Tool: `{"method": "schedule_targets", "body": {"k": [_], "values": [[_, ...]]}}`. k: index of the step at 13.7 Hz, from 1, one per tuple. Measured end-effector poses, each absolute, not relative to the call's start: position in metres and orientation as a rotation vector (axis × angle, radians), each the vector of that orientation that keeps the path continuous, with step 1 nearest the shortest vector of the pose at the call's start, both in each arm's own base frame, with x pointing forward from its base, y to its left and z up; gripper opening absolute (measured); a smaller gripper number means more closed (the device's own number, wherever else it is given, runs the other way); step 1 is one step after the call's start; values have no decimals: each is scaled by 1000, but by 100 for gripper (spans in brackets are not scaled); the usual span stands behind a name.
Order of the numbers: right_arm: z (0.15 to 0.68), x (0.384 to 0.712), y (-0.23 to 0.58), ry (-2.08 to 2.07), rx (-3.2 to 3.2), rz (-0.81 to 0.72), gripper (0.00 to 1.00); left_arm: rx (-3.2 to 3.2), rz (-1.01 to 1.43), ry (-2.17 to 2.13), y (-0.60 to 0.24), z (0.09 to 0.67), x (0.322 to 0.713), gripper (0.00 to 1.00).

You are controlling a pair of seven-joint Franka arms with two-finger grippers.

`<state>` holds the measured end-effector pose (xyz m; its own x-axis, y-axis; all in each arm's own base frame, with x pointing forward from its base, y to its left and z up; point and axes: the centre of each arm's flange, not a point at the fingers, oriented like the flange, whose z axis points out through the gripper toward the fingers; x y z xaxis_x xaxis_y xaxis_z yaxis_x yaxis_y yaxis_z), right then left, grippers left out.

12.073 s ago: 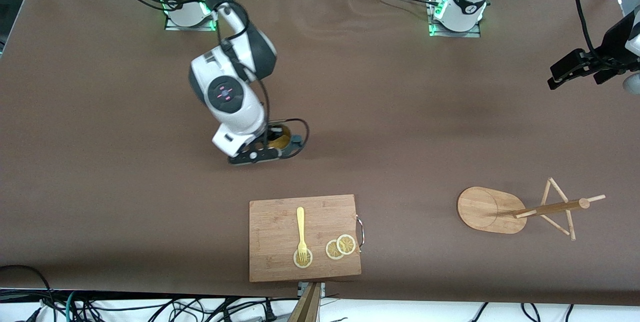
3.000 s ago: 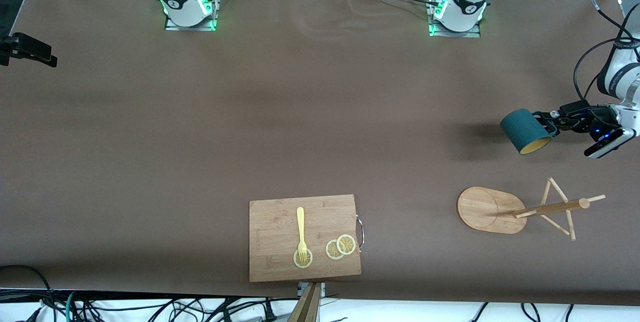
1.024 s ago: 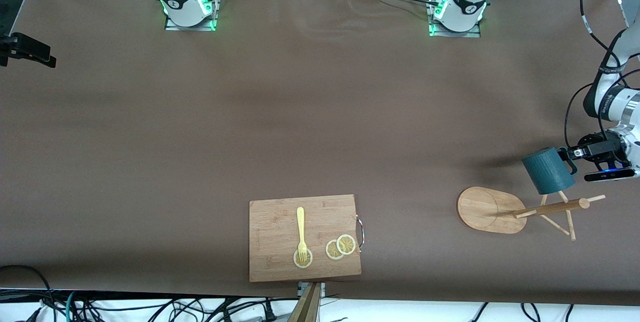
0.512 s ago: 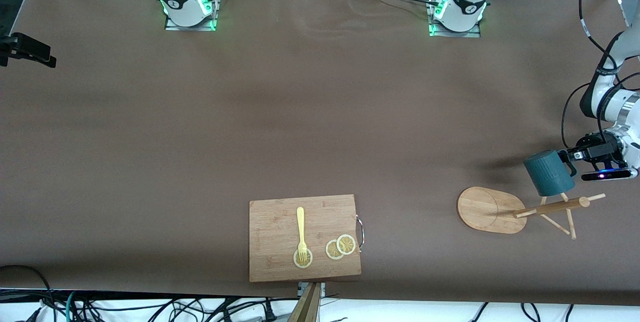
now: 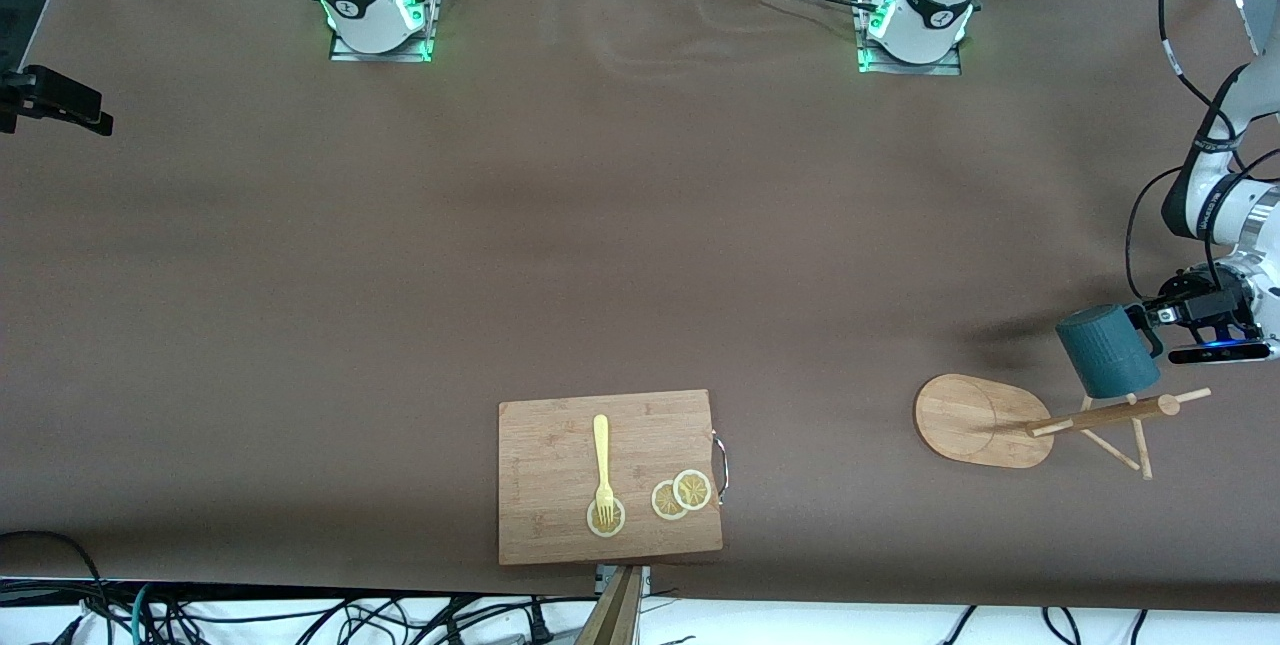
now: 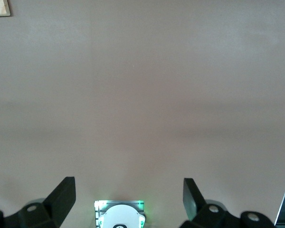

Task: Pass cup and hang on rack
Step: 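Lower the mug handle onto a rack peg with the left gripper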

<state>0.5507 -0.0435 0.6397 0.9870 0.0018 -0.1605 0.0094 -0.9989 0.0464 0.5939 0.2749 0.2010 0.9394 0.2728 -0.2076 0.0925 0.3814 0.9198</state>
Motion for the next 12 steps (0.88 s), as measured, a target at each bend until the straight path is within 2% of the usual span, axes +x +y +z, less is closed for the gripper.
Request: {"method": "schedule_targets", "body": {"k": [9,11,12], "values": [[640,551,-43,9,3085,-249,100,1185,96,381,272,193,606,19],[640,551,-43,9,3085,-249,100,1188,93,390,273,193,607,22],[640,551,-43,9,3085,-249,100,1190,94,394,274,193,608,29]]}}
